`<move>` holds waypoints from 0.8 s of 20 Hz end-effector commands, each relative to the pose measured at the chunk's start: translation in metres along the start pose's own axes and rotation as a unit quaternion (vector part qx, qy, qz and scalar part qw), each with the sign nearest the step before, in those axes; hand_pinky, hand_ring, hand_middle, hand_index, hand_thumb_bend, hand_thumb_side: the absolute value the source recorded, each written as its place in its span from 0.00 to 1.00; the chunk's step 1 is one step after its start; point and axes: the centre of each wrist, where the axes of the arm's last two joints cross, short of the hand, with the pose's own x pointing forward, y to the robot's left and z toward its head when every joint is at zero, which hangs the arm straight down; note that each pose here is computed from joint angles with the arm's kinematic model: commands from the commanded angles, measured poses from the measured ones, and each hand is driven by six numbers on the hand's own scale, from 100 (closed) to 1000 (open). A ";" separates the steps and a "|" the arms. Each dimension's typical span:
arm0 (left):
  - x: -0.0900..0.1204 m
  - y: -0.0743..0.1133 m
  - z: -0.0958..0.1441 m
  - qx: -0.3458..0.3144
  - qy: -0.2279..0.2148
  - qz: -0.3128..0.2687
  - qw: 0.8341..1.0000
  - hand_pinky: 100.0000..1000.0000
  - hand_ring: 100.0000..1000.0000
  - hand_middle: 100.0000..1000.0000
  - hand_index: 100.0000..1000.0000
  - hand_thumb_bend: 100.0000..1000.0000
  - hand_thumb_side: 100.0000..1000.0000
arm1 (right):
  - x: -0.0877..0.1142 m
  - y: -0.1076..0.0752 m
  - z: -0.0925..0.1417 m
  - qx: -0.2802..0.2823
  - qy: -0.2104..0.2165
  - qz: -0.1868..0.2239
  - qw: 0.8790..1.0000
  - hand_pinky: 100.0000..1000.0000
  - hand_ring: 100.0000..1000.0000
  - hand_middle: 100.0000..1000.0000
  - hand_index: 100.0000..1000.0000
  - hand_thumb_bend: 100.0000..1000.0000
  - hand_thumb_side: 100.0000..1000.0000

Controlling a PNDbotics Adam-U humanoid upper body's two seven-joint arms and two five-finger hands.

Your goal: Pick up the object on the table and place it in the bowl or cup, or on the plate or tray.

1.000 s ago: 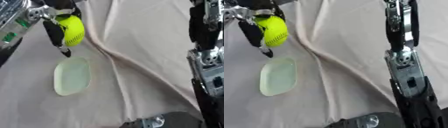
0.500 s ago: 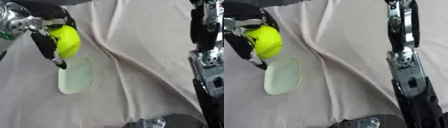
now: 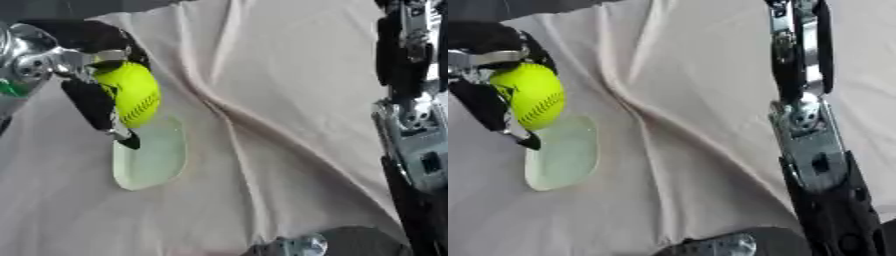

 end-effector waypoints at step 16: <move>-0.008 -0.010 -0.004 -0.027 0.005 0.021 0.999 0.00 0.33 0.61 0.46 0.74 0.46 | 0.004 -0.003 -0.006 -0.002 -0.012 0.005 1.000 0.63 0.95 0.91 0.97 0.00 0.91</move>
